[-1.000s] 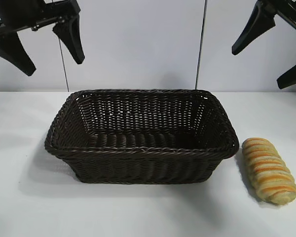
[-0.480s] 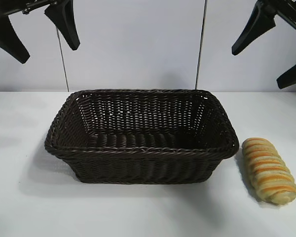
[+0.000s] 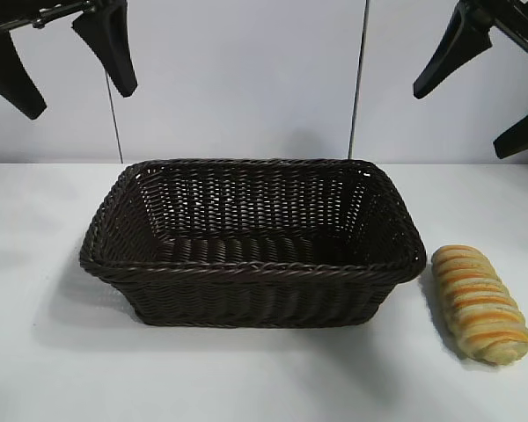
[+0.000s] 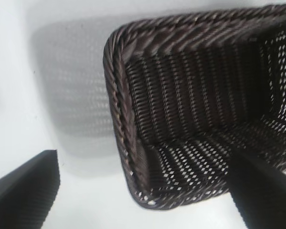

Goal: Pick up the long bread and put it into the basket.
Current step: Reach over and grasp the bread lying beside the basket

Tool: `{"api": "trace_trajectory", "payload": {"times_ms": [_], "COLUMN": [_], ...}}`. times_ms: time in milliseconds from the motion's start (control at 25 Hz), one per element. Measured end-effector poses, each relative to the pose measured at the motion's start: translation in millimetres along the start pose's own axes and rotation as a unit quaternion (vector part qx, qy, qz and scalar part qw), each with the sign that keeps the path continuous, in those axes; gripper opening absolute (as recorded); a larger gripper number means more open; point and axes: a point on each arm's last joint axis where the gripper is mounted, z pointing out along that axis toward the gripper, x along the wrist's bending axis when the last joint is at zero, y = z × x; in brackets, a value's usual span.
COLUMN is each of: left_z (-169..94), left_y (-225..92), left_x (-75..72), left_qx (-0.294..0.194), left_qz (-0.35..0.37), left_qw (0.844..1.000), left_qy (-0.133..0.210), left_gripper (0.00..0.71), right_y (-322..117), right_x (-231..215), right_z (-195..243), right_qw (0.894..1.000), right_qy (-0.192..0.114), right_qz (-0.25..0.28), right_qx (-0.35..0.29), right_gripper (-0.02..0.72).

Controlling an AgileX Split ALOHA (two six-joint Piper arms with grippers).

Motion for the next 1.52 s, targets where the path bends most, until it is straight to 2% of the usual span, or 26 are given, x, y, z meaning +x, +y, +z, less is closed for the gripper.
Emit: {"api": "trace_trajectory", "payload": {"times_ms": [240,360,480,720,880,1040,1240,1440,1520], "left_z": [-41.9,-62.4,-75.9,-93.0,-108.8,-133.4,-158.8,-165.7,-161.6], "left_y": [-12.4,-22.0,-28.6,-40.6,-62.8,-100.9,-157.4,-223.7,-247.0], "left_x": [71.8,93.1,100.1,92.7,82.2,63.9,38.9,14.2,8.7], "left_qx": [-0.039,-0.061,-0.075,-0.090,-0.102,-0.140,-0.217,-0.271,-0.286], "left_qz": [-0.095,-0.128,-0.139,-0.127,-0.122,-0.111,-0.087,-0.053,-0.045], "left_qw": [0.993,0.987,0.984,0.984,0.982,0.978,0.963,0.951,0.947], "left_qy": [0.053,0.073,0.083,0.091,0.100,0.111,0.135,0.139,0.137], "left_gripper": [0.687,0.687,0.687,0.687,0.687,0.687,0.687,0.687,0.687], "right_y": [0.0,0.0,0.0,-0.1,-0.2,-0.2,-0.2,2.3,4.1], "right_x": [0.0,0.0,0.0,0.0,0.0,0.0,0.0,1.9,4.0], "right_z": [0.0,0.0,0.0,0.0,0.0,0.0,0.0,-2.2,-4.6], "right_qw": [1.000,1.000,1.000,1.000,1.000,1.000,1.000,1.000,1.000], "right_qy": [0.000,0.000,0.000,0.000,0.000,0.000,0.000,0.002,0.004], "right_qz": [-0.001,-0.001,-0.003,-0.007,-0.009,-0.010,-0.011,-0.015,-0.019], "right_qx": [0.000,0.000,0.000,0.000,0.001,0.001,0.001,-0.003,-0.002], "right_gripper": [0.695,0.695,0.695,0.695,0.695,0.695,0.695,0.695,0.695]}}
